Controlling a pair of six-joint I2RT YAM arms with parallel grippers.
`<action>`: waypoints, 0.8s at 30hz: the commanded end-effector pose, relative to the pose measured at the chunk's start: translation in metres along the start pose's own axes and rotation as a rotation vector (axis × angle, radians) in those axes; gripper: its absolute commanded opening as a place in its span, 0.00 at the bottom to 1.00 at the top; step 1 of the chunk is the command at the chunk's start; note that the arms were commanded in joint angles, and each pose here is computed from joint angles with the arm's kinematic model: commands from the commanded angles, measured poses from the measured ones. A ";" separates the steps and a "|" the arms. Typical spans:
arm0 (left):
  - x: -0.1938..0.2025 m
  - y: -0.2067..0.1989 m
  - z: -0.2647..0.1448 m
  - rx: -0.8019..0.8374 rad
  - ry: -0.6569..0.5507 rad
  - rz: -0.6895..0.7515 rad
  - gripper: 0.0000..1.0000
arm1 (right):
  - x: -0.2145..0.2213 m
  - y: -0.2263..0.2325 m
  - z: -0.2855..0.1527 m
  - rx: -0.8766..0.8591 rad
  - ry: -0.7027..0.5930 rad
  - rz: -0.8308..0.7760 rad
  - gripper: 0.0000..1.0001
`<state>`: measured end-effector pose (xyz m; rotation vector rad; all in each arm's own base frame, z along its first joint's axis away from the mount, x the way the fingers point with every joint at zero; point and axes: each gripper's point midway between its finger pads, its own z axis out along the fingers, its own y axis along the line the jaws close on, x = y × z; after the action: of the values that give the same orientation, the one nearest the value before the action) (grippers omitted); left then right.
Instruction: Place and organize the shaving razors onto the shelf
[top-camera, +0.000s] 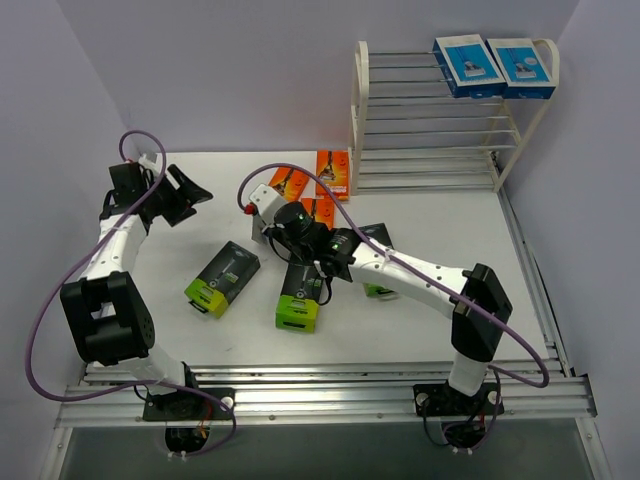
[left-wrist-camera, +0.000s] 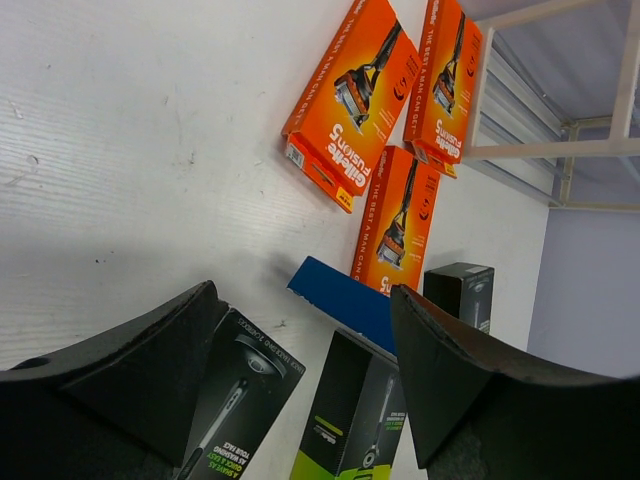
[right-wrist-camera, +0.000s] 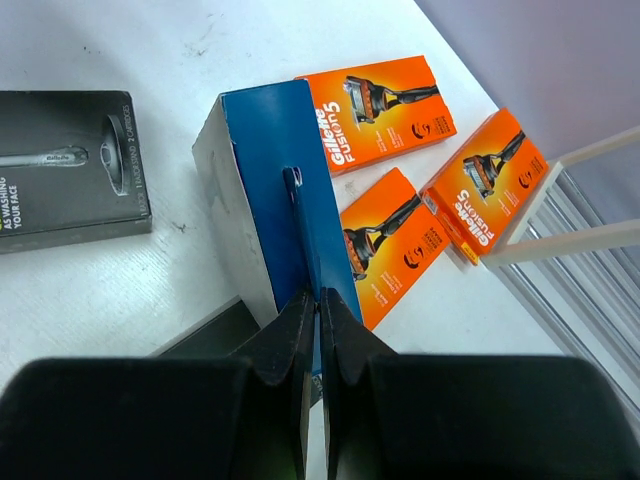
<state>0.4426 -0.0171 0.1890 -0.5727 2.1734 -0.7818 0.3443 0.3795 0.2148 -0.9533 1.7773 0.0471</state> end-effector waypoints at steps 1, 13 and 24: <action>-0.008 -0.012 0.001 0.074 -0.023 0.008 0.79 | -0.051 -0.029 -0.028 0.066 -0.141 0.082 0.00; -0.006 -0.029 0.001 0.179 -0.013 0.015 0.79 | -0.085 -0.055 -0.053 0.006 -0.229 0.197 0.00; 0.042 -0.088 0.008 0.287 0.152 -0.099 0.94 | -0.070 -0.075 -0.079 0.040 -0.232 0.207 0.00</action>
<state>0.4420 -0.0726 0.2057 -0.5523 2.1265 -1.1107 0.3404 0.3446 0.3105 -0.7578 1.7005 0.2207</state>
